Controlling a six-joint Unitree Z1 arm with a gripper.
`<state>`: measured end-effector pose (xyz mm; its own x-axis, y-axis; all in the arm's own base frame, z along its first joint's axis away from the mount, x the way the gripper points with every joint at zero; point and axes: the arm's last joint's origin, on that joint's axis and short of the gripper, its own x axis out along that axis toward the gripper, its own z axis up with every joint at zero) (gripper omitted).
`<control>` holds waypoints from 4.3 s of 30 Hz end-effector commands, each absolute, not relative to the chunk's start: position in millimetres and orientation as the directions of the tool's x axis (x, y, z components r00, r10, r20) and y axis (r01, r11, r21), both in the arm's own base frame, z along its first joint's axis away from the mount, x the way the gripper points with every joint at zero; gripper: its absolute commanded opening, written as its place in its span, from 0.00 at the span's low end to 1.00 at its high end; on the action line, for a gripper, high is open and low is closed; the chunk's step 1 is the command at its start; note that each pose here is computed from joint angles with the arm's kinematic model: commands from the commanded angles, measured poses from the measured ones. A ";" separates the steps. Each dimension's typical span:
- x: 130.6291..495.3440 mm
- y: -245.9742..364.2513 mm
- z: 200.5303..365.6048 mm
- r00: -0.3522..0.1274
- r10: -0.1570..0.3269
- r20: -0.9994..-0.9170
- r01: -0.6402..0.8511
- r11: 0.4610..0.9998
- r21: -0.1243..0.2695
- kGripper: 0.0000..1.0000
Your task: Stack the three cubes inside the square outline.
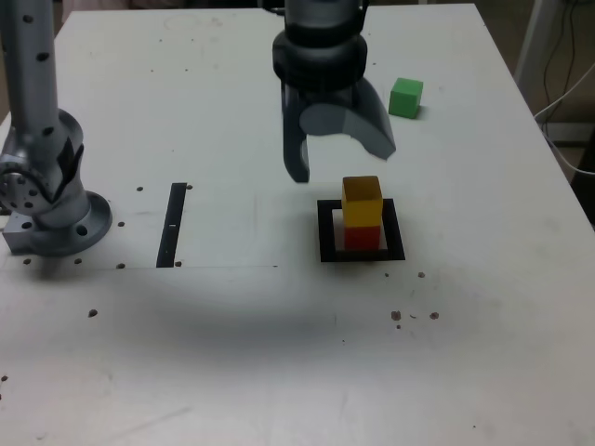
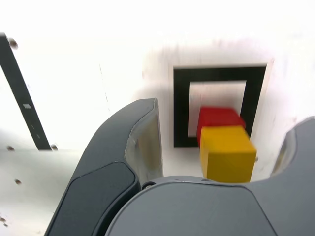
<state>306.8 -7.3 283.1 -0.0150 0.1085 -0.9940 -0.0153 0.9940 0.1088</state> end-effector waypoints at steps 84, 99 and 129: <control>456.6 211.9 218.4 -0.100 0.118 -0.988 0.312 0.946 0.081 0.26; 455.2 203.6 230.9 -0.089 0.119 -0.989 0.311 0.947 0.086 0.26; 366.2 65.6 349.5 -0.055 0.054 -0.997 0.228 0.973 0.041 0.26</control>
<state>370.1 70.3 345.6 -0.0594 0.0608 -0.9964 0.2297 0.9722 0.0456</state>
